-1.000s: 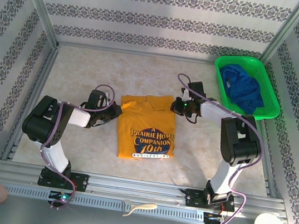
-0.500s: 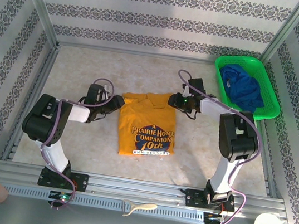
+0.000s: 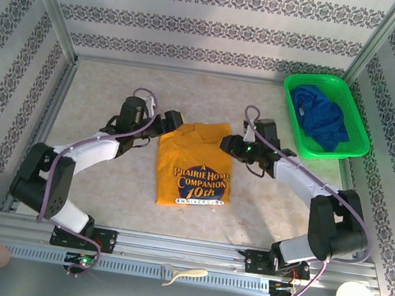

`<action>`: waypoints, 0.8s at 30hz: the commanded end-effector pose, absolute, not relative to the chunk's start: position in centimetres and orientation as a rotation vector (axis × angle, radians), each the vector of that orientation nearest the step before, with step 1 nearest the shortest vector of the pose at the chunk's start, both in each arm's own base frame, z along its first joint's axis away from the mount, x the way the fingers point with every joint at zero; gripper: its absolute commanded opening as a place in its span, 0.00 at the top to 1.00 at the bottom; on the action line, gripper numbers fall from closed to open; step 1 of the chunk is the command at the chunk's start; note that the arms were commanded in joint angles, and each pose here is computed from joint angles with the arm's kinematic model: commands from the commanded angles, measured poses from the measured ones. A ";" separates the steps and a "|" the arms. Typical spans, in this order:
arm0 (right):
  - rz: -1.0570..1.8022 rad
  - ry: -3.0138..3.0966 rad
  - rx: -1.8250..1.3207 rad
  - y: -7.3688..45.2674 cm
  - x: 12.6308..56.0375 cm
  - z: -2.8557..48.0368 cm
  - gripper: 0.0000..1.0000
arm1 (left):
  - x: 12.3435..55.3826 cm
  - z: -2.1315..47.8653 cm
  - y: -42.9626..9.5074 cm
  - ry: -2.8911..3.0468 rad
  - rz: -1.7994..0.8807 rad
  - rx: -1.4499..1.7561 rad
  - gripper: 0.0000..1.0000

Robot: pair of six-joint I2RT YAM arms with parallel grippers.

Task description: Fold the inside-out t-shirt

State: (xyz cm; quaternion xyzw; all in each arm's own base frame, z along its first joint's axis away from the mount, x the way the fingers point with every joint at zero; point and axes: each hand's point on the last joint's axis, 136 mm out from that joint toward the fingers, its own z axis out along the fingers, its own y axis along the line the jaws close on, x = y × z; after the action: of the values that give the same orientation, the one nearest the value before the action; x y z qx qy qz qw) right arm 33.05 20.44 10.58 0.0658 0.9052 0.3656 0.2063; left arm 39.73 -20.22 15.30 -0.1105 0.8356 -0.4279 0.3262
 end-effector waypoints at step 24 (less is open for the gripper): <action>1.099 2.522 0.234 21.3 24.4 9.5 0.55 | 37.1 13.2 -21.6 2.291 -1.171 -0.337 0.12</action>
State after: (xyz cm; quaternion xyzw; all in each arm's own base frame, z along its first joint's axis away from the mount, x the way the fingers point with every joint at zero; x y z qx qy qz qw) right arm 24.69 20.96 10.13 0.0902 0.8877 0.4054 0.1987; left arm 39.55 -20.35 11.73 -0.1331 0.8512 -0.4183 0.2876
